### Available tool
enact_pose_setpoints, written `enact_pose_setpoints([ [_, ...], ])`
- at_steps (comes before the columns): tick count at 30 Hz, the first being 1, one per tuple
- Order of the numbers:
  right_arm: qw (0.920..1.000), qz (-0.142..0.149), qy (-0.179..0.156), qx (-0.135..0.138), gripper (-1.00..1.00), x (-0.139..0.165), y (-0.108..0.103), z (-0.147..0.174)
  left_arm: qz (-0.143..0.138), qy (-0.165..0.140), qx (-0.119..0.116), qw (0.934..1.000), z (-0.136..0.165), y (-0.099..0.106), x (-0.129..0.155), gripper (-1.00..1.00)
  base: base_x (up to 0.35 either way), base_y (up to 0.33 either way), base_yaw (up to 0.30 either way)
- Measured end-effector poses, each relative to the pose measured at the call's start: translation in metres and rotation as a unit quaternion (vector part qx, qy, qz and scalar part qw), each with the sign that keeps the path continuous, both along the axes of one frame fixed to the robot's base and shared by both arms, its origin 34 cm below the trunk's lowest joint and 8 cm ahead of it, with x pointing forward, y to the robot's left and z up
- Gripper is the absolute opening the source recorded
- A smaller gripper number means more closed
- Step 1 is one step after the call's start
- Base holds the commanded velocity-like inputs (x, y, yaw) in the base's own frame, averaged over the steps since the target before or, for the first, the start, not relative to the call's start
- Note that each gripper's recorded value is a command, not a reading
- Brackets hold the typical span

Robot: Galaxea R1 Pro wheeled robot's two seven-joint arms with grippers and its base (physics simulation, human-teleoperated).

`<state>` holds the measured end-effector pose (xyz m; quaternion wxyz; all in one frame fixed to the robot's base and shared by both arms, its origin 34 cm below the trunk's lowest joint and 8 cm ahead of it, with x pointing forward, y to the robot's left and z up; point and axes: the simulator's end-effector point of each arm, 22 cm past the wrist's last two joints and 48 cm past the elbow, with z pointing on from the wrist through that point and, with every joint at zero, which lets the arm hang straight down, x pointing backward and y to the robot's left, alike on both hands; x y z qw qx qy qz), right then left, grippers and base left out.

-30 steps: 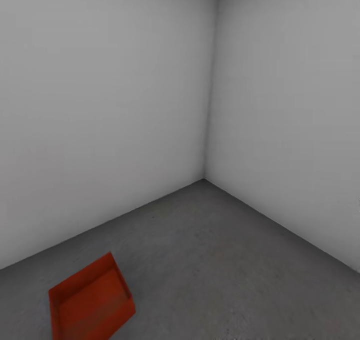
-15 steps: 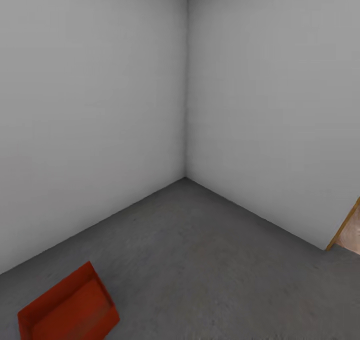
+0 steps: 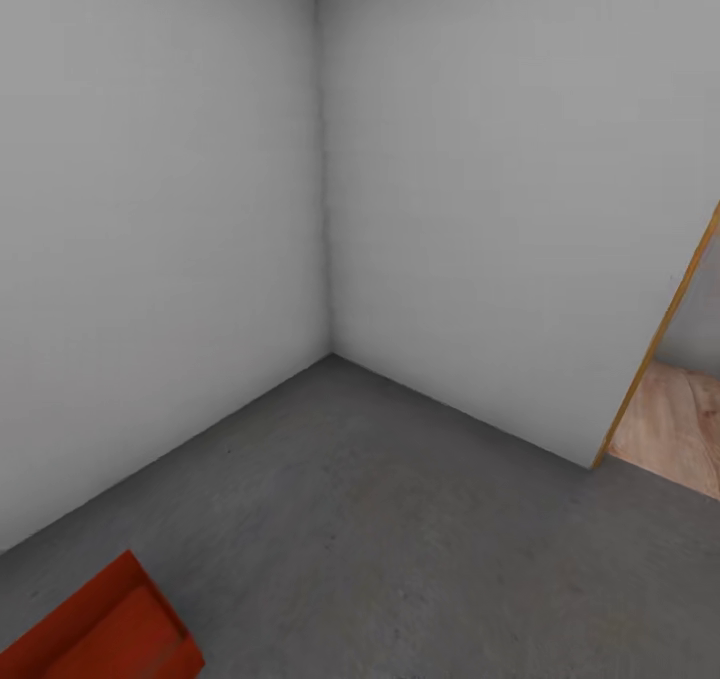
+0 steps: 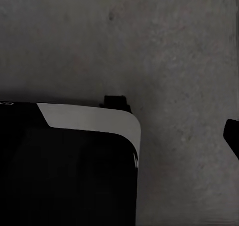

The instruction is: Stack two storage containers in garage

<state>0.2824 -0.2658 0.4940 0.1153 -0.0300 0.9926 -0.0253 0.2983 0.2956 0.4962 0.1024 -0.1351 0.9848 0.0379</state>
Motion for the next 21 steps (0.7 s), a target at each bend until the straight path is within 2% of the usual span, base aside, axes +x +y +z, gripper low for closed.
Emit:
enact_pose_setpoints([
  [15,1.0000,0.001,0.000,0.001,1.00,-0.0028,0.0009,-0.0002,-0.002,0.000,0.000,1.0000,0.0001,0.0000,0.0003,1.00,0.000,0.000,-0.289],
  [21,1.0000,0.001,0.001,0.002,1.00,-0.0078,0.0027,-0.0004,-0.002,-0.003,0.000,1.0000,0.0008,0.0000,0.0021,1.00,0.000,0.000,-0.212],
])
